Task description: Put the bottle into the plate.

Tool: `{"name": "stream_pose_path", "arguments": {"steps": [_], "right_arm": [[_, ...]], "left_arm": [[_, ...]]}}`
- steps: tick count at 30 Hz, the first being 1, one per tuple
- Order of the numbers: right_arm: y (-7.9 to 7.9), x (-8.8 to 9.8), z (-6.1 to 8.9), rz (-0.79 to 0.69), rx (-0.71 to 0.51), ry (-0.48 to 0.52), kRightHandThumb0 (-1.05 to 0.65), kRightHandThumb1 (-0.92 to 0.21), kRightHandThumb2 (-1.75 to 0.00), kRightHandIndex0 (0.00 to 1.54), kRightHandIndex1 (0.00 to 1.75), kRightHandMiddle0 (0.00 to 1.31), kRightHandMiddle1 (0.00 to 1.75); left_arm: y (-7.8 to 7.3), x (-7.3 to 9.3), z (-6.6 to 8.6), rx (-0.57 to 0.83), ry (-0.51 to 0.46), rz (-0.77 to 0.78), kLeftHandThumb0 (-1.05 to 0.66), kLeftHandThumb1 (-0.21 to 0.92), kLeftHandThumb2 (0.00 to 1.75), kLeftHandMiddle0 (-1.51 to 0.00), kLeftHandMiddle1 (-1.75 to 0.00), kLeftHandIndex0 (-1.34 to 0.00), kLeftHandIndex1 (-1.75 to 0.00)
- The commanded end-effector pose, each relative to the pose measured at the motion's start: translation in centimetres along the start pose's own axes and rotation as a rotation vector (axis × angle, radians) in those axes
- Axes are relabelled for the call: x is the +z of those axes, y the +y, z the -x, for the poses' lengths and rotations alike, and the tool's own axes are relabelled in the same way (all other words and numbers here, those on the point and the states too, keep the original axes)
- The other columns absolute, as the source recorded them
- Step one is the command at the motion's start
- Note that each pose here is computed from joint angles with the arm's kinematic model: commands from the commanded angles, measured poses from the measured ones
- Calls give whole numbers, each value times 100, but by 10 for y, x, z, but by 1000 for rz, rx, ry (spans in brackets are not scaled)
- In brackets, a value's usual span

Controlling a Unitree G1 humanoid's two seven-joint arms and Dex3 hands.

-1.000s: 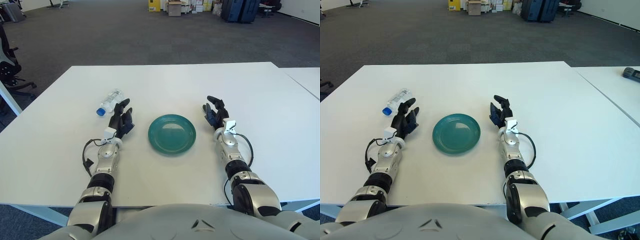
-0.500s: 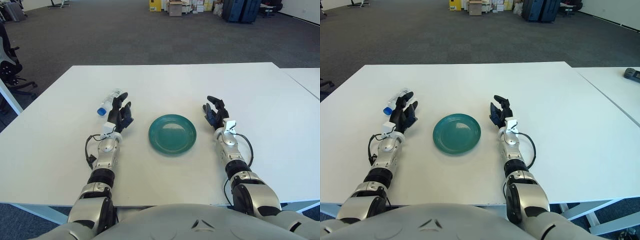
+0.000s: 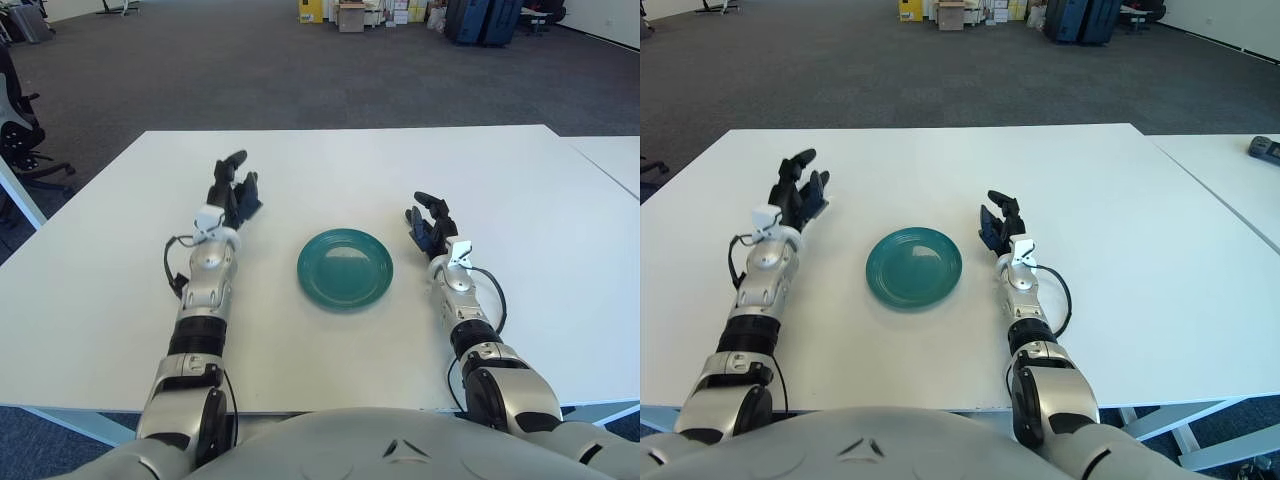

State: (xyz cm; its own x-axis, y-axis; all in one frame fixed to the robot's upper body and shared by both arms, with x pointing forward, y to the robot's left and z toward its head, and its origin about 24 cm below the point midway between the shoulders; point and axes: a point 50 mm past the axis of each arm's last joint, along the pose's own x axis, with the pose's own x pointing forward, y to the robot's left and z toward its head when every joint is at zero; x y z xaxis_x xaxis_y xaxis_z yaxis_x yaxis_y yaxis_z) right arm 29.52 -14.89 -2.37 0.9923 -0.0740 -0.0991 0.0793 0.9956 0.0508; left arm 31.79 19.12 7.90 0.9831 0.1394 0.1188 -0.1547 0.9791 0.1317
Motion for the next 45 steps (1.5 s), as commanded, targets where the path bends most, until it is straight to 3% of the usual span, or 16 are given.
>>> {"name": "stream_pose_path", "arguments": {"steps": [1,7,11,22,28,35,45], "right_arm": [[2,-4,0,-16,-8,28,-61,-92,-56,52,1,11,88],[2,-5,0,-23,-7,25,-60,-92,-56,54,1,11,88],[2,-4,0,-22,-9,24,-60,-92,-56,54,1,11,88],[2,-4,0,-19,-7,27,-62,-92,-57,54,1,11,88],[2,-4,0,-18,-8,28,-61,-92,-56,54,1,11,88],[2,-5,0,-17,-6,28,-61,-92,-57,54,1,11,88],[0,-5,1,-26,-6,25,-60,-92,-56,54,1,11,88]], "left_arm": [[4,24,-15,17,-106,-164,-63,92,44,-58,-5,-14,-89],[0,29,-17,-11,-202,-431,-77,92,42,-50,-1,-7,-87],[-2,30,-23,-17,-261,-650,-95,92,59,-40,0,-2,-82],[-4,25,-40,-19,-317,-1056,-105,92,73,-14,0,0,-55],[-3,18,-60,-72,-223,-1287,-105,92,78,-2,0,0,-28],[-2,4,-66,-147,-137,-1423,-105,92,81,0,0,0,-7],[4,-16,-65,-245,27,-1471,-105,92,82,0,0,0,0]]}}
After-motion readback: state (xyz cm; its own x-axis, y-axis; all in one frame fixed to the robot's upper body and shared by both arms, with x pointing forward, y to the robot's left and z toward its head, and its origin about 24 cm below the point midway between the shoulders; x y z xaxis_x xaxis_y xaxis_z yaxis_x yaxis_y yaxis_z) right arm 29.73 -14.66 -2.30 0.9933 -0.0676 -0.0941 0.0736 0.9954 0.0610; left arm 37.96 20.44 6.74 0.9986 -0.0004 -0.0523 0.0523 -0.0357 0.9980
